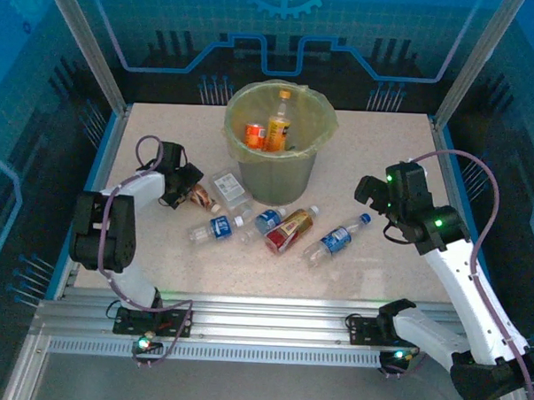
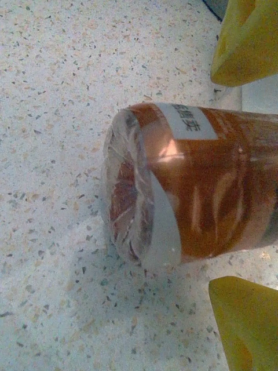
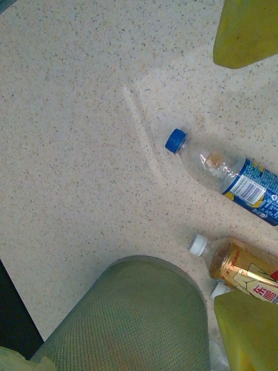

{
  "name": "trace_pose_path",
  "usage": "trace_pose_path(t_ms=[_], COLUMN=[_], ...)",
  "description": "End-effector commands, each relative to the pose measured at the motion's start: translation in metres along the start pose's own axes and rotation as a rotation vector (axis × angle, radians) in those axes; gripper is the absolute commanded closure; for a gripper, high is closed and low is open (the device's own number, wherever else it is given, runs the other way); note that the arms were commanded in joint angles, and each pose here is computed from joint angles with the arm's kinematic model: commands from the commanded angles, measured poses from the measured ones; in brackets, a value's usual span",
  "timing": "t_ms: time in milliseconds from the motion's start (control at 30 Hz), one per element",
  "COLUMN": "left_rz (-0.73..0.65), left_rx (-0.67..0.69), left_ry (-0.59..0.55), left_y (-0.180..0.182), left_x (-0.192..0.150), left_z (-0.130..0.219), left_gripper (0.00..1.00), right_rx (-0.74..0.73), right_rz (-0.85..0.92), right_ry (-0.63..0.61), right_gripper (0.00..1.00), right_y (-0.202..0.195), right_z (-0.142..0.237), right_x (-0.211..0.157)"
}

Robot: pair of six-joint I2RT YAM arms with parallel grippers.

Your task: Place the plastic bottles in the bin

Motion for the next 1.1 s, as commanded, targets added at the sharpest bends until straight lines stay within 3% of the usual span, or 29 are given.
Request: trace_pose_path(t_ms=[0,200,367,600,833,1067], left_rz=[0.040,0.064,0.084,0.040,-0.054,-0.170], left_rx=[0.001,0.011,0.007,0.007,-0.038,-0.121], left_ry=[0.022,0.044,0.051,-0.008,-0.169,-0.347], left_y=[0.003,0.005,0.007,0.001,-0.021,-0.050], left_x=[0.001,0.000,0.002,0.020,0.053,0.077], left_z=[-0.010,-0.022,-0.027,-0.012,0.041,0.121], left_gripper=[0.15,0.23,0.35,0.48,0.53,0.53], right_rx=[-0.005,-0.009,-0.009,-0.003,0.002,0.004], right_rz=[-0.036,-0.037,-0.038,-0.046,-0.044,-0.047], right_ry=[-0.026,-0.025,-0.026,-0.031,-0.032,-0.031], right_gripper=[0.00,0.00,0.00,0.00,0.00,0.00], right_y=[-0.004,-0.004,-0.004,-0.003,-0.001,0.000], right_z=[0.002,0.000,0.000,0.000,0.001,-0.001], right_x=[0.003,0.003,0.004,0.006,0.008,0.008])
Point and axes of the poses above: each hand's point on the last joint's axis, 136 mm out from that joint toward the fingers, its own z axis back along the fingers, its own y axis along the line the jaws close on, x = y × z, the point moved 6 cm from there along z, back along the fingers, and after that the axes turned 2 degrees about z, right-handed, at the moved point
